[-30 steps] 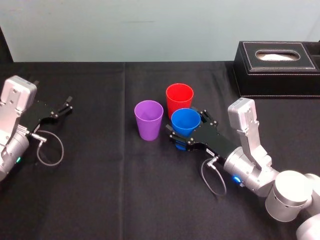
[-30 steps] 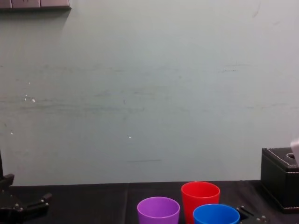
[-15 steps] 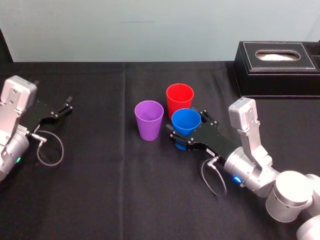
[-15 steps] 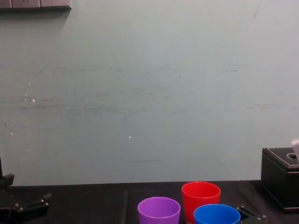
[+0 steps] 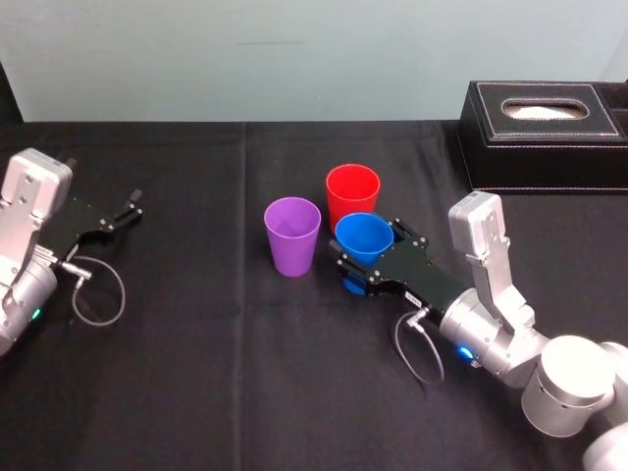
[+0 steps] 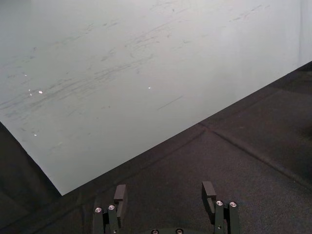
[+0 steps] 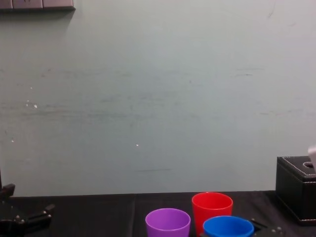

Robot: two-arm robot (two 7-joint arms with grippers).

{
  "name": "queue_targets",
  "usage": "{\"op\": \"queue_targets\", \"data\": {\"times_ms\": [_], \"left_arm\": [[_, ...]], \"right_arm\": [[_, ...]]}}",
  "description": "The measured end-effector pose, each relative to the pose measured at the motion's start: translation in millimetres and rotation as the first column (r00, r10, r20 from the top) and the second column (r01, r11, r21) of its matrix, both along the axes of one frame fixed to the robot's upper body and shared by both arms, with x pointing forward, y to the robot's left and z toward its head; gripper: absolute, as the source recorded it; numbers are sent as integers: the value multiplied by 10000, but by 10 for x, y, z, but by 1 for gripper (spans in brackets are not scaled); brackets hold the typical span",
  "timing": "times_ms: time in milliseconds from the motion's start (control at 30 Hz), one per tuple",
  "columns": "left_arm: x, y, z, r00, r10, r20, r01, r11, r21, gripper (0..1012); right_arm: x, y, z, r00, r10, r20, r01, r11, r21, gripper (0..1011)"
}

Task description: Stack the three plastic cups sequentially using one hand.

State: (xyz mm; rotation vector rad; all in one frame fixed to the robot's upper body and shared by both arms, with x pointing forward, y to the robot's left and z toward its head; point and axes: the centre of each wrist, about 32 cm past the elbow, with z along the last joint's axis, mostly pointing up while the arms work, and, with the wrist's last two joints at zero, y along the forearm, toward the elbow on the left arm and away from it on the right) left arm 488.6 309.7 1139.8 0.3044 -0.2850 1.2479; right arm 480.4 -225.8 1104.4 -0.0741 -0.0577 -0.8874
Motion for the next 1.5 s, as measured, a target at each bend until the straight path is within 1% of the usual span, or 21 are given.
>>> {"op": "queue_targets", "data": {"times_ms": [67,300,333,433,467,533,567,633,667,700,767,833,933,967,1000,1100,1233,1333,1400,1433,1500], "left_arm": [[0,0,0,10000,0,0,0,10000,0,1005],[0,0,0,10000,0,0,0,10000,0,1005],[0,0,0,10000,0,0,0,10000,0,1005],[0,0,0,10000,0,-1,0,10000,0,1005],[0,0,0,10000,0,0,0,10000,0,1005],[0,0,0,10000,0,0,0,10000,0,1005],[0,0,0,10000,0,0,0,10000,1,1005],[0,0,0,10000,1,0,-1,10000,0,1005],[0,0,0,10000,0,0,0,10000,0,1005],[0,0,0,10000,0,1,0,10000,0,1005],[0,0,0,10000,1,1,-1,10000,0,1005],[0,0,0,10000,0,0,0,10000,0,1005],[0,0,0,10000,0,0,0,10000,0,1005],[0,0,0,10000,0,0,0,10000,0,1005],[0,0,0,10000,0,0,0,10000,1,1005],[0,0,0,10000,0,0,0,10000,0,1005],[0,0,0,10000,1,1,-1,10000,1,1005],[0,0,0,10000,0,1,0,10000,0,1005],[0,0,0,10000,0,0,0,10000,0,1005],[0,0,0,10000,0,1,0,10000,0,1005],[0,0,0,10000,0,0,0,10000,1,1004]], "right_arm": [[-15,-6,31,10000,19,76,-19,10000,-6,764],[-99,-31,286,9988,108,482,-110,9999,33,742],[-124,-43,360,9982,126,586,-131,9999,75,742],[-163,-54,469,9971,165,743,-178,9997,171,741],[-187,-63,551,9961,187,864,-209,9995,245,742],[-201,-70,611,9953,198,949,-229,9992,316,742],[-208,-76,679,9942,203,1054,-246,9989,395,743],[-202,-81,765,9929,204,1173,-263,9985,490,742],[-202,-81,765,9929,204,1173,-263,9985,490,742],[-182,-79,822,9919,202,1253,-273,9981,548,741],[-155,-77,865,9913,192,1300,-271,9979,595,742],[-83,-64,932,9905,129,1366,-229,9972,715,741],[-7,-48,957,9907,69,1361,-182,9964,826,742],[43,-38,957,9911,26,1334,-146,9959,889,742],[43,-38,957,9911,26,1334,-146,9959,889,742],[158,-20,940,9919,-80,1266,-54,9945,1049,742],[334,10,888,9920,-201,1249,43,9920,1259,743],[417,28,851,9922,-234,1225,73,9914,1304,742],[509,49,809,9925,-247,1194,87,9911,1329,741],[509,49,809,9925,-247,1194,87,9911,1329,742],[581,74,775,9925,-239,1198,80,9914,1308,742]]}}
